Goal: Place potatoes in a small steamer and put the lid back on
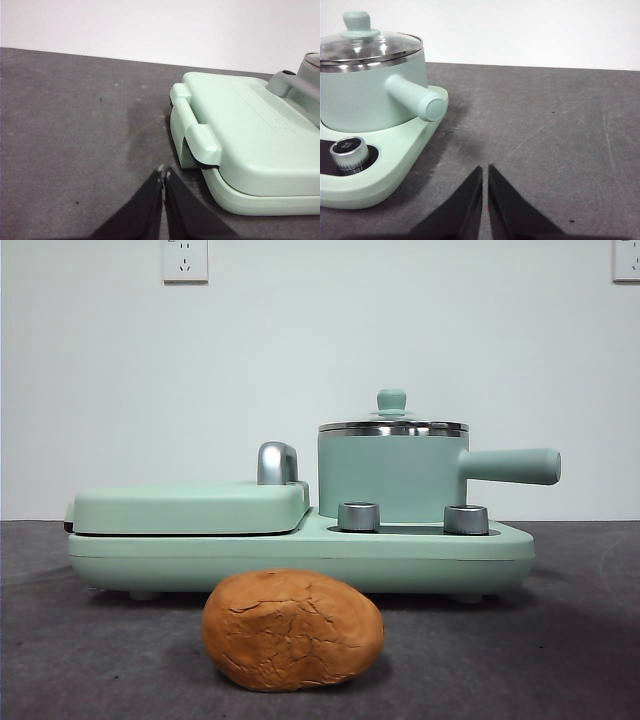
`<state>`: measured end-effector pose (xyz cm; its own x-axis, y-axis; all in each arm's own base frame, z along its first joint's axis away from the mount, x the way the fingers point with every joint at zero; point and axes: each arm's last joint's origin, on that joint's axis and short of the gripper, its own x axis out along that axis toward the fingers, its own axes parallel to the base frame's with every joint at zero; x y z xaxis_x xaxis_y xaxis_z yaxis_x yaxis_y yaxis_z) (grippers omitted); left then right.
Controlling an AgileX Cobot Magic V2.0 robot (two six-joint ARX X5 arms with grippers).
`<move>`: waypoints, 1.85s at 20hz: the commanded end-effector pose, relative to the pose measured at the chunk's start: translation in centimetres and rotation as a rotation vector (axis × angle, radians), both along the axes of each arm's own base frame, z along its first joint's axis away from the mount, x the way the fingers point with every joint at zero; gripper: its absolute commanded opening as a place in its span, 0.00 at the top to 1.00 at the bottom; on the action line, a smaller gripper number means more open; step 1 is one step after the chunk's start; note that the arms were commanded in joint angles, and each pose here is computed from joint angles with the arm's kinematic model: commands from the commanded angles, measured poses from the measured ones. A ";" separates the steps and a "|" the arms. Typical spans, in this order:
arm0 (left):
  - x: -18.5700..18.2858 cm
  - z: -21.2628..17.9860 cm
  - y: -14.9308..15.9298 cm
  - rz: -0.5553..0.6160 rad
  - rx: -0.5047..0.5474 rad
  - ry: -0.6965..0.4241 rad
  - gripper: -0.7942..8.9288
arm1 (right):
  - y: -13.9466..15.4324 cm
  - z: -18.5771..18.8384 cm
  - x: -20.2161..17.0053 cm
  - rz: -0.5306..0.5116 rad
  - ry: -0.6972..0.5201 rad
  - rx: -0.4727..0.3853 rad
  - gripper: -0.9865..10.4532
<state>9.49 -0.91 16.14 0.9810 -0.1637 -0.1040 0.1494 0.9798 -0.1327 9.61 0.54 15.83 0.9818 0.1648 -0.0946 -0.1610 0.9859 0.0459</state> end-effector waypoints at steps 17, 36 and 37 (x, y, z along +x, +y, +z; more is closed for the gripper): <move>-0.1 2.7 -0.1 -0.060 -0.763 -0.176 0.91 | 0.2 3.4 -0.3 0.100 -0.212 0.647 0.90; -1.4 14.5 -0.7 -0.266 -0.235 0.038 0.91 | 1.1 12.2 -0.8 0.396 0.043 0.246 0.90; -1.1 14.7 -0.8 -0.271 -0.203 0.055 0.91 | 1.2 12.5 -0.8 0.407 0.051 0.211 0.90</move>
